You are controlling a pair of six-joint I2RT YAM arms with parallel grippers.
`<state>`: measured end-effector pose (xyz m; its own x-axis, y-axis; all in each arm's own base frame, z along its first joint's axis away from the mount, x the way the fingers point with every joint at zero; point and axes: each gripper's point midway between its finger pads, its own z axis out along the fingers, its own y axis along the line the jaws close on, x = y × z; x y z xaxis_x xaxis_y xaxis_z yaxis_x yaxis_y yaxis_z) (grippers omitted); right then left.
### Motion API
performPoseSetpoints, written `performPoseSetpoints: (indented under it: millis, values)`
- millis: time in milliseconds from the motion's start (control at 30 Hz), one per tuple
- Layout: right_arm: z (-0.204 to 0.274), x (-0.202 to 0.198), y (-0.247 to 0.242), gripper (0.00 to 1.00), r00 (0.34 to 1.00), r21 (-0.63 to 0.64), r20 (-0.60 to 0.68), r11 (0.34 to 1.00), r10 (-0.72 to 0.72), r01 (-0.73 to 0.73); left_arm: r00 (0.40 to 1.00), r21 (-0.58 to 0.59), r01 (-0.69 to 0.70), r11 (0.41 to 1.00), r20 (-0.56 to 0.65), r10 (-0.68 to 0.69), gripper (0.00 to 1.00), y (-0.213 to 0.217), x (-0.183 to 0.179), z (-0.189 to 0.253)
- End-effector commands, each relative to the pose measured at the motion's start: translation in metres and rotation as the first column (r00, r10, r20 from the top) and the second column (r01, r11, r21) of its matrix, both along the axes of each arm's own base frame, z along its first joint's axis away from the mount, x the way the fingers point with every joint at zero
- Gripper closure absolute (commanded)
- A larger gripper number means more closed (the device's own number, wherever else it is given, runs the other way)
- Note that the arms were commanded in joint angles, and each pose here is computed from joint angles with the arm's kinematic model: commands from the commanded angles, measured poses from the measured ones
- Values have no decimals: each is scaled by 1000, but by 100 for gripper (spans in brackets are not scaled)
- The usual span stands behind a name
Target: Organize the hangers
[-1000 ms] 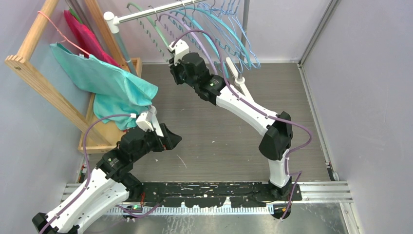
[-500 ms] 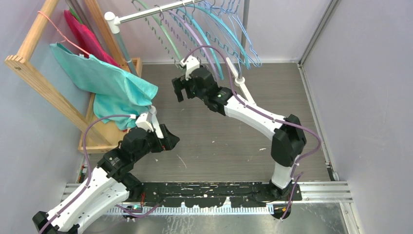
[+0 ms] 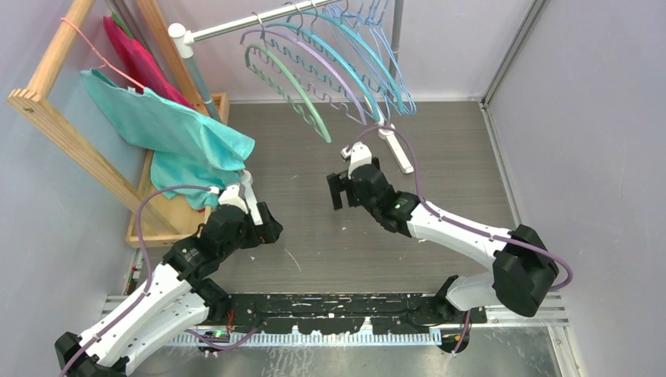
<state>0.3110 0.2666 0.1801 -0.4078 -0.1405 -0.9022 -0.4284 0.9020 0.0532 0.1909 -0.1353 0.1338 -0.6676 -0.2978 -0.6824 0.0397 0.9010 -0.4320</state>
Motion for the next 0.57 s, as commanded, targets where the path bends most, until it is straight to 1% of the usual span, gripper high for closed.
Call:
performPoseSetpoints:
  millis: [0, 67, 333, 533]
  values:
    - [-2, -5, -25, 0, 994, 34, 21, 994, -108, 107, 999, 38, -32, 999, 25, 31, 2, 8, 7, 2]
    - [-2, -8, -33, 0, 991, 48, 26, 990, -134, 133, 999, 49, -30, 998, 26, 29, 2, 8, 8, 2]
    - [-7, -11, -54, 0, 978, 31, 47, 979, -204, 203, 1000, 61, -8, 998, 17, 7, 2, 3, 10, 2]
    - [-14, -10, -57, 0, 974, -1, 28, 975, -223, 223, 1000, 59, -8, 998, 22, 7, 2, 3, 10, 3]
